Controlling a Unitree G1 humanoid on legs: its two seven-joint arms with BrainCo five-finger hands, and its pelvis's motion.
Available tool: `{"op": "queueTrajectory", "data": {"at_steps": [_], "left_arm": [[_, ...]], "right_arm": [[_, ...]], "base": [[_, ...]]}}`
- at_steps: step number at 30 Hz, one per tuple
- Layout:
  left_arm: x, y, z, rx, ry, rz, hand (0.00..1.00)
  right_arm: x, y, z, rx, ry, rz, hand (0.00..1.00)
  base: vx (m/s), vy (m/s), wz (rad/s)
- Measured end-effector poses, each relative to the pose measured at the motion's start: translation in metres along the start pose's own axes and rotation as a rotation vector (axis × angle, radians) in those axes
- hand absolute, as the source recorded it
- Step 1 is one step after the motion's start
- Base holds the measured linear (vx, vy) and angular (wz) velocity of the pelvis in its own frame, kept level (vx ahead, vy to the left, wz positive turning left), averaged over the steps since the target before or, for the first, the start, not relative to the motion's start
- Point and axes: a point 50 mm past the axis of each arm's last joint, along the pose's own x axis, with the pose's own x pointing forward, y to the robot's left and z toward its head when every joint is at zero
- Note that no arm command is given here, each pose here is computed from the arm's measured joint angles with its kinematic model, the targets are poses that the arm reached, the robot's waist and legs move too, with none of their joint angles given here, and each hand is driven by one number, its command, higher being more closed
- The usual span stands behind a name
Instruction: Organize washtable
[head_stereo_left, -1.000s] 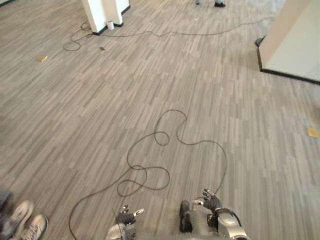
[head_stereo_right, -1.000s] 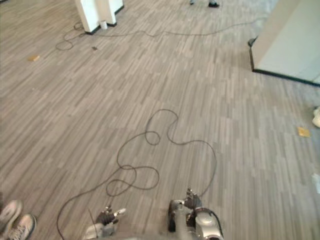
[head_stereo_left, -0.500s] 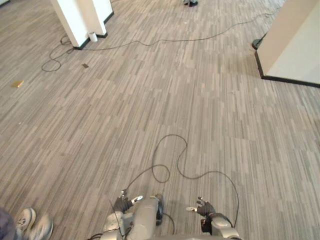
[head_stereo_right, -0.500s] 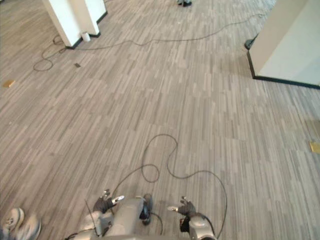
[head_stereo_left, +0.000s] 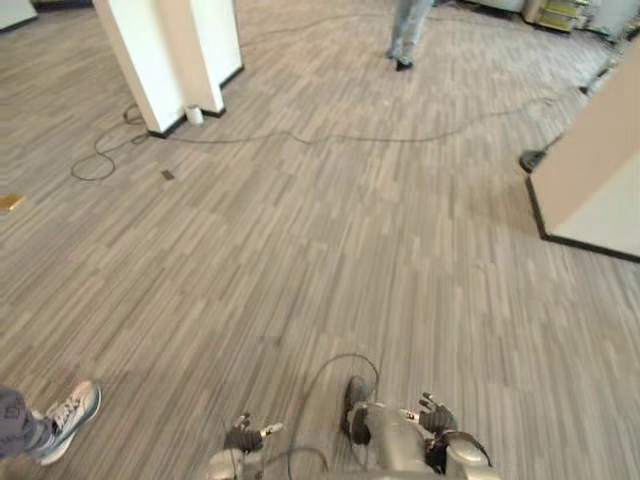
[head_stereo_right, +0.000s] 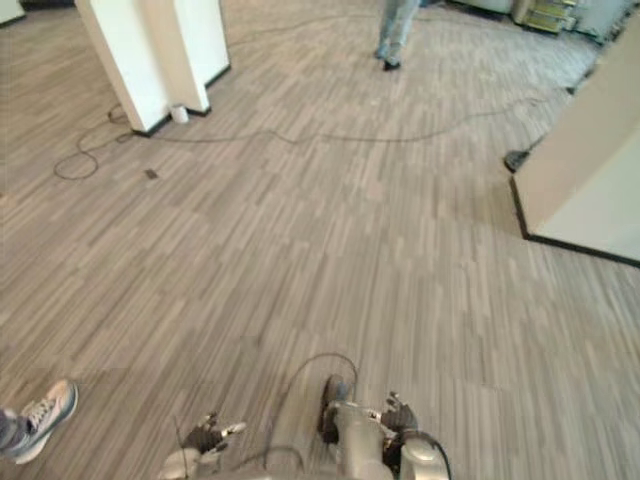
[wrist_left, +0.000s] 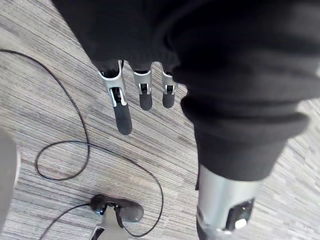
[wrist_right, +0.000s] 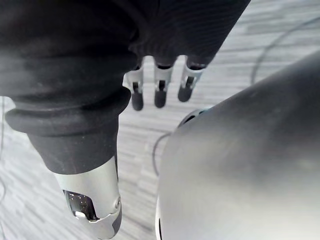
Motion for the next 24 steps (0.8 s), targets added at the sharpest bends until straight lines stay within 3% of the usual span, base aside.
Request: {"op": "queueTrajectory", "data": {"at_steps": [2, 9, 13, 15, 19, 24], "left_arm": [[-0.001, -0.003, -0.001, -0.092, 0.003, 0.020, 0.00], [-0.002, 0.010, 0.031, -0.089, -0.160, 0.044, 0.00], [-0.004, 0.004, 0.025, -0.142, -0.154, 0.038, 0.00], [-0.005, 0.023, 0.023, -0.130, -0.154, 0.084, 0.00], [-0.005, 0.033, 0.023, -0.108, -0.147, 0.111, 0.00], [-0.001, 0.015, 0.020, -0.112, -0.110, 0.071, 0.00]], "right_arm": [[0.001, -0.001, 0.012, -0.042, -0.046, 0.010, 0.00], [0.000, 0.047, 0.006, -0.070, -0.004, 0.145, 0.00], [0.001, 0.040, -0.006, -0.089, 0.058, 0.131, 0.00], [-0.003, 0.046, -0.016, -0.078, 0.089, 0.144, 0.00], [-0.004, 0.045, -0.017, -0.076, 0.076, 0.141, 0.00], [-0.005, 0.036, -0.003, -0.050, -0.016, 0.126, 0.00]], "base": [[0.86, -0.074, -0.36], [0.77, 0.037, -0.86], [0.67, 0.336, -1.02], [0.88, 0.449, -0.69], [0.71, 0.333, -0.37], [0.62, 0.211, 0.04]]}}
